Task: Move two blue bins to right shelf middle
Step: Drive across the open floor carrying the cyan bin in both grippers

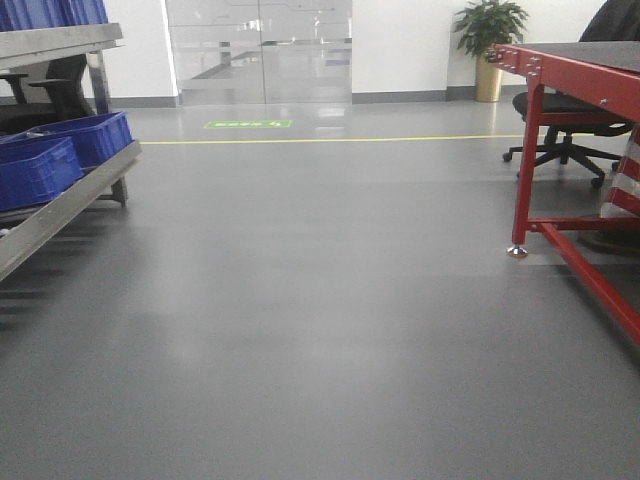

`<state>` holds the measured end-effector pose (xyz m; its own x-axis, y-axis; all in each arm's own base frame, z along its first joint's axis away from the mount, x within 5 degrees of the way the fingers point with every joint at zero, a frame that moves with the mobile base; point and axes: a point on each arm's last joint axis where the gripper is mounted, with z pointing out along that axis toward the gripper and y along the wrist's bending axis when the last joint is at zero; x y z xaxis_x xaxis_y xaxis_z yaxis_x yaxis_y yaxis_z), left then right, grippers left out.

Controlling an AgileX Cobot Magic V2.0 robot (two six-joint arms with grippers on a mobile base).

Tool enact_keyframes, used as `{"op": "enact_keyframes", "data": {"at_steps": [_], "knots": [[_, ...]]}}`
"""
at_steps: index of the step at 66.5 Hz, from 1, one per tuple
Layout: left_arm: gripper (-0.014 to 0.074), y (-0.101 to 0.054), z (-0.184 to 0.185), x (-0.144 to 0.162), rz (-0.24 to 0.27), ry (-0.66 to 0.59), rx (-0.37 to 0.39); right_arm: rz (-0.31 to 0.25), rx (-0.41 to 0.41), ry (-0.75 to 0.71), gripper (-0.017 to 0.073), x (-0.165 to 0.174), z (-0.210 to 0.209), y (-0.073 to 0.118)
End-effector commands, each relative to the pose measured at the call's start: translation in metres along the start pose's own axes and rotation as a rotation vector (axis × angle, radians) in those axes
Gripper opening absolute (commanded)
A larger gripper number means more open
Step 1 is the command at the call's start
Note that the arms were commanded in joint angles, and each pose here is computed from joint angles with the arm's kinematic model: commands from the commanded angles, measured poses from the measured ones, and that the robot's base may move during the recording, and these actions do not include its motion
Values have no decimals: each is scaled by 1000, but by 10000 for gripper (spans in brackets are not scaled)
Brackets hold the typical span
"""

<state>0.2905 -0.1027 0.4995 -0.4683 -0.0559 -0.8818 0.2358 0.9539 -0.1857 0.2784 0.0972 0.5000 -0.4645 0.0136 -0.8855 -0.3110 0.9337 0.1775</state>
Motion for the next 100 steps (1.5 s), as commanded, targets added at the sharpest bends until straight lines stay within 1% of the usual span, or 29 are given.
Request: {"op": "enact_keyframes", "data": {"at_steps": [1, 100], "knots": [[-111, -5, -16, -14, -9, -129, 48, -9, -27, -108, -154, -12, -11, 4], [-111, -5, -16, -14, -9, -129, 48, -9, -28, -116, -154, -12, -11, 4]]}}
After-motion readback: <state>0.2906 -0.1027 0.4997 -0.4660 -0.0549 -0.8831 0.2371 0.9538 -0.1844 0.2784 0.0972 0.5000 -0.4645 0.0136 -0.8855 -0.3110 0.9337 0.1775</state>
